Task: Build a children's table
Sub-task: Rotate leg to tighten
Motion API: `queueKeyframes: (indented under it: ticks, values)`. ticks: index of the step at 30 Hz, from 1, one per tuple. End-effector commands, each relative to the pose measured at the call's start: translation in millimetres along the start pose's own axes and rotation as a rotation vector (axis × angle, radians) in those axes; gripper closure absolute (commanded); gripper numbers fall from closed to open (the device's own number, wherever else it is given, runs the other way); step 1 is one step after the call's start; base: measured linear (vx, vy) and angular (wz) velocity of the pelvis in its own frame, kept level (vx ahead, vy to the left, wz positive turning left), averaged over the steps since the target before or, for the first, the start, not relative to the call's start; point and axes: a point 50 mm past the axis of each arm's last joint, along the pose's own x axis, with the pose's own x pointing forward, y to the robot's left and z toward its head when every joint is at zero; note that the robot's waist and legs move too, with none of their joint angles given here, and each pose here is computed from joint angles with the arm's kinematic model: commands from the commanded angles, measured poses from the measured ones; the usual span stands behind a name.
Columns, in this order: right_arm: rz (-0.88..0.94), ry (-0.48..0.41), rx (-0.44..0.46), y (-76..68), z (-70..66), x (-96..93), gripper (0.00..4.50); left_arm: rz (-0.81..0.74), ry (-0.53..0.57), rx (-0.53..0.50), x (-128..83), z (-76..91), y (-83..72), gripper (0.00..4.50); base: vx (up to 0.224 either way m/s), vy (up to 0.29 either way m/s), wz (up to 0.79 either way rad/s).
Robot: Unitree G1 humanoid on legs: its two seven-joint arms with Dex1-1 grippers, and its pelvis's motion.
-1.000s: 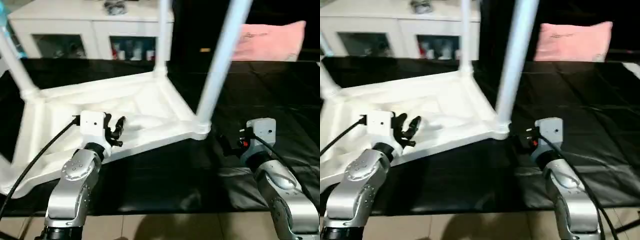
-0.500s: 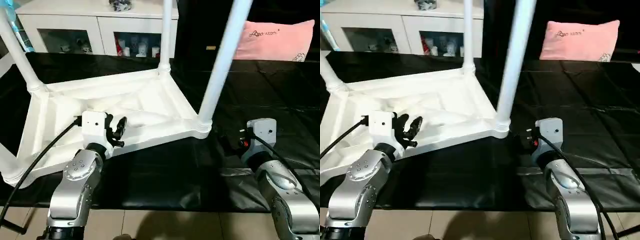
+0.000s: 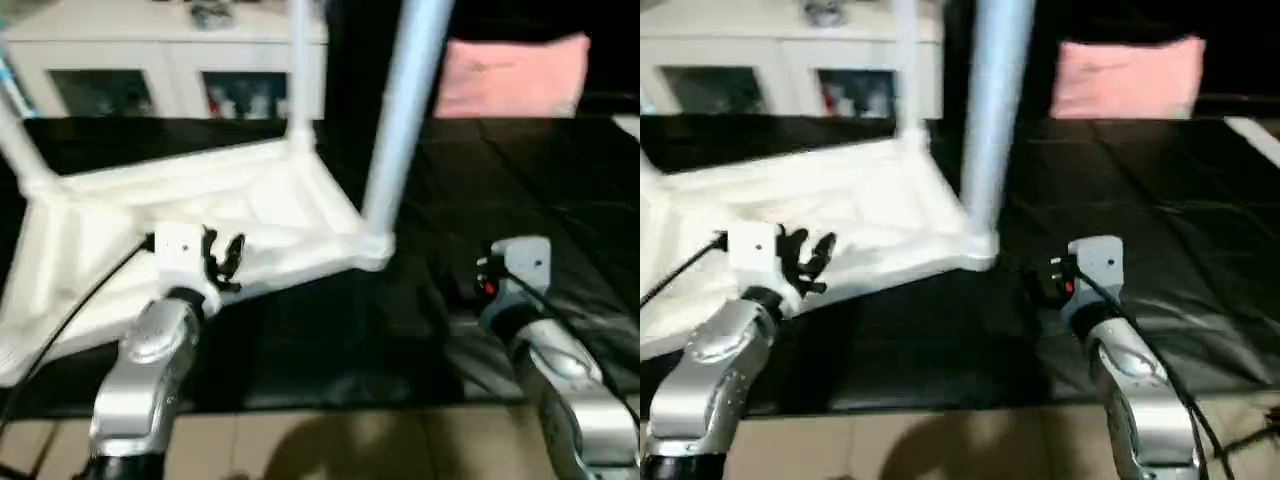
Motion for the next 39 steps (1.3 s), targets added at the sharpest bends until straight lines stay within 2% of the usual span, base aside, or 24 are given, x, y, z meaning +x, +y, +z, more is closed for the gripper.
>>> queueKeyframes:
  ticks: [1,16,20,25,36,39]
  values:
    - [0.004,-0.004,0.004,2.3,2.1,1.2,0.0,0.023,0.001,0.016,0.4,2.2,5.4,2.27,-0.05,-0.19,-0.09]
    - [0.017,-0.017,-0.014,0.4,6.4,6.0,0.0,0.018,-0.022,-0.007,2.2,7.0,8.0,2.27,-0.012,-0.02,-0.02]
    - [0.024,-0.004,0.01,0.6,6.2,7.9,0.0,0.016,-0.029,-0.015,2.6,8.4,7.9,2.27,0.002,0.008,-0.07]
    - [0.027,-0.016,-0.043,-0.6,8.0,8.6,0.0,0.013,-0.03,-0.018,1.9,8.4,6.9,2.27,0.024,0.003,-0.51]
    - [0.051,-0.011,-0.025,0.7,7.5,9.5,0.0,0.03,-0.022,-0.024,0.6,7.1,8.0,2.27,0.156,-0.014,-0.09]
    - [0.095,0.001,-0.085,4.3,7.7,9.1,0.0,0.038,-0.025,-0.031,-0.3,6.7,8.2,2.27,0.1,0.03,-0.1]
